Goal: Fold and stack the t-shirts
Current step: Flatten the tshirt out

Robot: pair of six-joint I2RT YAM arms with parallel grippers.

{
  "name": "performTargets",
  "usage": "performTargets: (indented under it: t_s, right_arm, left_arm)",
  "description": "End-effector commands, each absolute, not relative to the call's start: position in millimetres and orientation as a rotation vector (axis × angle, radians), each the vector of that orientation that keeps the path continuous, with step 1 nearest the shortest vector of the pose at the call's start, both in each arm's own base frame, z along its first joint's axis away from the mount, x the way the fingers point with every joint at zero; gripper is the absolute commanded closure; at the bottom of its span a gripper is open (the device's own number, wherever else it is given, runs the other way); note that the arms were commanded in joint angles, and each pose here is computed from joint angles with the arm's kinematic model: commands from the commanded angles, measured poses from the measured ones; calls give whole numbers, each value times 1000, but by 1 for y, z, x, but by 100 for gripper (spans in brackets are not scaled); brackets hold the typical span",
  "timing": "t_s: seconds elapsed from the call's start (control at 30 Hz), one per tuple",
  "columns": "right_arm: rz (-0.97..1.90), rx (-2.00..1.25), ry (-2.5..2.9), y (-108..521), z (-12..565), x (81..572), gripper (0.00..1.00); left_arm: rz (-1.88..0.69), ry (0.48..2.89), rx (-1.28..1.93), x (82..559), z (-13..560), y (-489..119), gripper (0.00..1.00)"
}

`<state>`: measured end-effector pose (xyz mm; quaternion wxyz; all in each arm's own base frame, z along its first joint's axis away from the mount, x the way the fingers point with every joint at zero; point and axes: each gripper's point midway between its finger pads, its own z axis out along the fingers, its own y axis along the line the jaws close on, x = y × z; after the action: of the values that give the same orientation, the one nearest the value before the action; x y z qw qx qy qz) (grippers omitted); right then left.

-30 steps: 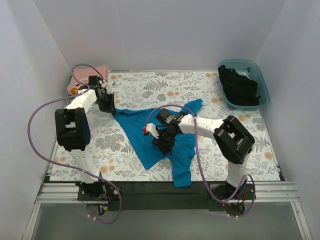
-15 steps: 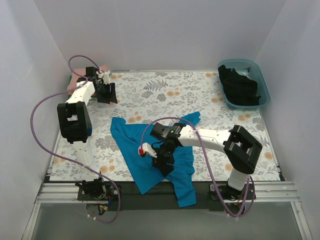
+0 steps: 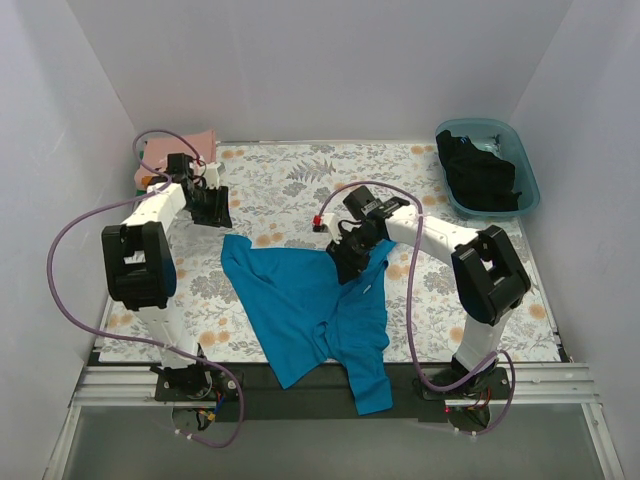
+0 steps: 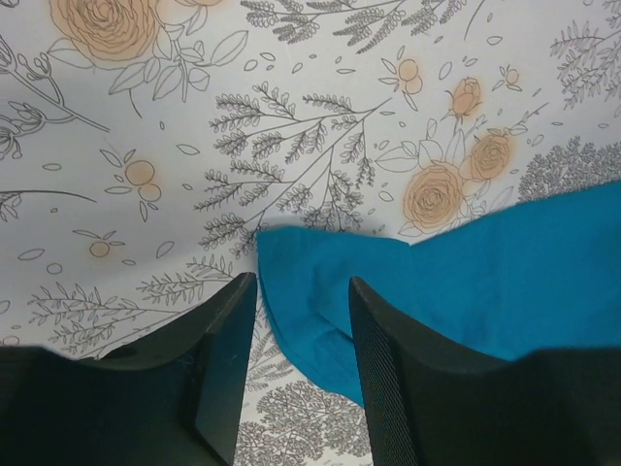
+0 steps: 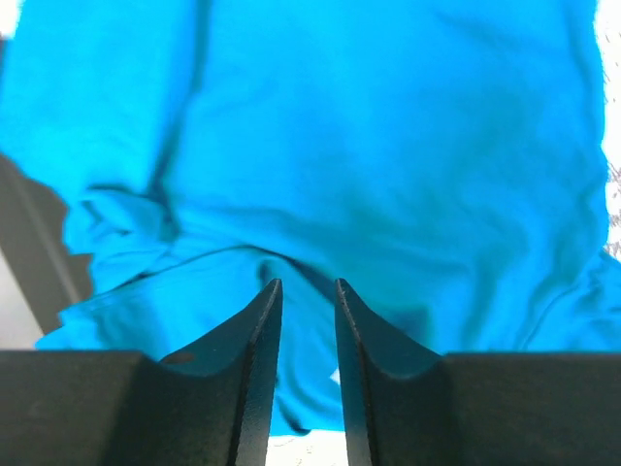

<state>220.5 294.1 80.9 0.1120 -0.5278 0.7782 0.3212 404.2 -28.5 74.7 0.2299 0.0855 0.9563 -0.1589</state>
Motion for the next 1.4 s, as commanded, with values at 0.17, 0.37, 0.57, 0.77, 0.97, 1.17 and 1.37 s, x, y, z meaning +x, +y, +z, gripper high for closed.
performTargets:
  t_s: [0.17,0.37,0.57,0.77,0.97,1.17,1.37]
  right_arm:
    - [872,-1526,2408,287,42,217,72]
    - [926,-1530,2457,280,28,201,70]
    - [1034,-1561,2459,284,25,183,69]
    - [1107,-1639,2445,290,21,157,69]
    - [1102,-1630,2435,293,25,159,69]
    - [1100,-1621,2428,295,29,162,69]
    - [1093,-1618,2432,295,29,163,69]
  left_arm:
    - [-364,2625,247,413,50,-20,59]
    - [-316,2669,273,393,24,-20,59]
    - [-250,2681,275,386,7,-26,61]
    - [-205,2636,262,399,20,-34,62]
    - [-212,2580,253,416,49,-37,63]
    - [-265,2549,244,423,71,-45,63]
    - [-268,2609,246,412,47,-48,62]
